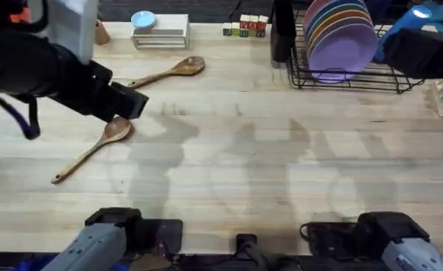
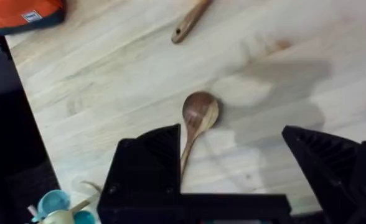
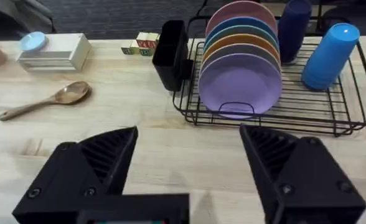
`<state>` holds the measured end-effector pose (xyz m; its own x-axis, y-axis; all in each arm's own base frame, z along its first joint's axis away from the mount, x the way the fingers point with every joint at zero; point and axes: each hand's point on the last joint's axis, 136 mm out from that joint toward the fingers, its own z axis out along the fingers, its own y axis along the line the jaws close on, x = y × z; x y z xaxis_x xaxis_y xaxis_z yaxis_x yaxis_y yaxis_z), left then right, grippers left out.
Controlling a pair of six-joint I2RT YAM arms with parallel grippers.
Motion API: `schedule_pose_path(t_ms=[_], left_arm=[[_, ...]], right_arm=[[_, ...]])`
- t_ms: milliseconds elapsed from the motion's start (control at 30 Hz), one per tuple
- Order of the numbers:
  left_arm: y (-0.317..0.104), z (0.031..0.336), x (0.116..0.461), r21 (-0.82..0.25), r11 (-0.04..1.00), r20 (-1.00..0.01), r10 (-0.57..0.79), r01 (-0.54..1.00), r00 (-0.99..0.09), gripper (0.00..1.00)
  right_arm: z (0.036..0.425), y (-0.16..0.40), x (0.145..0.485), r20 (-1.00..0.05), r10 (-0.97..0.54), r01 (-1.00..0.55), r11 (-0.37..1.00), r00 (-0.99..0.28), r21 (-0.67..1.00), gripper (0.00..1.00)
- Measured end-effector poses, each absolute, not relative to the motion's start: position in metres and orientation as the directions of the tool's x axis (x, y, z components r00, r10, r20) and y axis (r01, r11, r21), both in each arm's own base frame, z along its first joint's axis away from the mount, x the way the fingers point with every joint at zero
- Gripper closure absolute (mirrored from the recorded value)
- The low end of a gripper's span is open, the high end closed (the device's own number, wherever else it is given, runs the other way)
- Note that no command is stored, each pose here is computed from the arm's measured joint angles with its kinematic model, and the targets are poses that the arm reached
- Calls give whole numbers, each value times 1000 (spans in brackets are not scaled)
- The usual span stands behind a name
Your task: Pick up the spoon on the table one by one and put them onto the rack
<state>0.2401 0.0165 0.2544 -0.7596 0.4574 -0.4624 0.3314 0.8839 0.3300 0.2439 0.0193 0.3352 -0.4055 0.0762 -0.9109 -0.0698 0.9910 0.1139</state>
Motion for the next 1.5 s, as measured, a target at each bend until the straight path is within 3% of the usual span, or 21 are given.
schedule_pose_path(t_ms=[267,500,900,1133,1500], left_arm=[[54,241,228,323,902,-379,401,287,-834,10],[81,241,221,308,919,-392,360,248,-847,7],[84,238,214,304,911,-366,381,278,-849,7],[92,229,201,311,904,-277,381,293,-882,7],[143,186,205,192,953,-162,265,233,-951,8]], right_arm=[[335,19,244,-911,75,-70,991,-406,113,8],[335,19,244,-915,27,-90,994,-402,69,8],[335,19,244,-916,19,-93,994,-401,61,8],[336,19,244,-917,19,-93,994,-398,61,8],[336,19,244,-917,19,-93,994,-398,61,8]])
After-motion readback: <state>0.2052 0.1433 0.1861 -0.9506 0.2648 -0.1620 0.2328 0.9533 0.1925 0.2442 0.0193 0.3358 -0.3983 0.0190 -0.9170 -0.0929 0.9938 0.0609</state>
